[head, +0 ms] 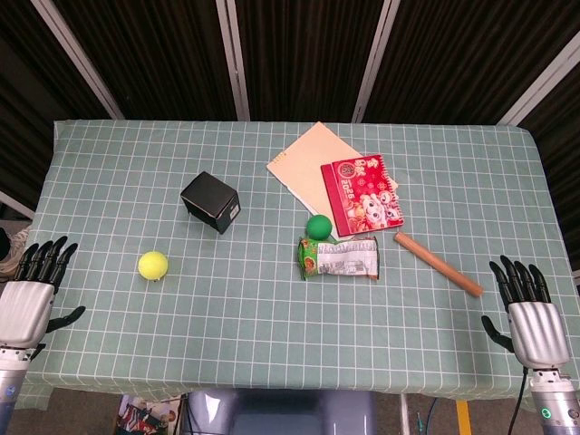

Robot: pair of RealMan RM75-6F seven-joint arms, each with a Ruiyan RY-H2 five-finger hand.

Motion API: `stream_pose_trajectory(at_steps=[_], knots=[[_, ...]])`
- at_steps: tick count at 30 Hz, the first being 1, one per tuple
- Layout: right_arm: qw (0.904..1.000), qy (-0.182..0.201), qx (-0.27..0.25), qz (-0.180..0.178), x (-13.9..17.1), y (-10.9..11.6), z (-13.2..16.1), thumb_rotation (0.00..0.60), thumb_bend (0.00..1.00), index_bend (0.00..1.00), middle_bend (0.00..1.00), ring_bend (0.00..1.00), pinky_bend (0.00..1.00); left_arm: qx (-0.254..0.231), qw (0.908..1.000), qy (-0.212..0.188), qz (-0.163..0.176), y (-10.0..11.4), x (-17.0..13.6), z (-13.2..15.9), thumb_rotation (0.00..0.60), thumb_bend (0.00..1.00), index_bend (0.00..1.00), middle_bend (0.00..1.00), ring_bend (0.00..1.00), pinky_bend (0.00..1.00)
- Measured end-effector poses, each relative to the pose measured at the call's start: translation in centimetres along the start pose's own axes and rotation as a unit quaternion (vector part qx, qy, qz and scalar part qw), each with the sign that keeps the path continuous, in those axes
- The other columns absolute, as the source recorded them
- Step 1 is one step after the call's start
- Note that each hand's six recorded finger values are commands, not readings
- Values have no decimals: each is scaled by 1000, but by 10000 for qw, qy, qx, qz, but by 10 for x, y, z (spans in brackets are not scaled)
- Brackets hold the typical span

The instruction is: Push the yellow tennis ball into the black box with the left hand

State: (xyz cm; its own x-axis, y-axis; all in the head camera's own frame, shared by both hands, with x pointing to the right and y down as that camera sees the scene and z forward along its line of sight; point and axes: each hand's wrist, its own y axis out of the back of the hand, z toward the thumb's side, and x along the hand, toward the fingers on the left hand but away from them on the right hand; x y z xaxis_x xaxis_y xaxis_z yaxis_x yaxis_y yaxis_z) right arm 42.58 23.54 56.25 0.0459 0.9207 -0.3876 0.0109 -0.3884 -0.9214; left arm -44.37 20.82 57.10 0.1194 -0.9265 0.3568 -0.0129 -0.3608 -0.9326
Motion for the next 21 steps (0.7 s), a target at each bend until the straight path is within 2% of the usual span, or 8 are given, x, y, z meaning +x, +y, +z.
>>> stream_pose_trajectory(at_steps=[3, 21], knots=[[9999, -42, 5, 116, 0, -3, -1, 600, 321, 0, 0, 0, 0, 12, 9999, 67, -149, -5, 0, -1, 600, 76, 0, 0, 0, 0], [10000, -17, -88, 15, 4, 5, -4, 600, 321, 0, 0, 0, 0, 32, 9985, -93, -545, -20, 4, 13, 600, 77, 0, 0, 0, 0]])
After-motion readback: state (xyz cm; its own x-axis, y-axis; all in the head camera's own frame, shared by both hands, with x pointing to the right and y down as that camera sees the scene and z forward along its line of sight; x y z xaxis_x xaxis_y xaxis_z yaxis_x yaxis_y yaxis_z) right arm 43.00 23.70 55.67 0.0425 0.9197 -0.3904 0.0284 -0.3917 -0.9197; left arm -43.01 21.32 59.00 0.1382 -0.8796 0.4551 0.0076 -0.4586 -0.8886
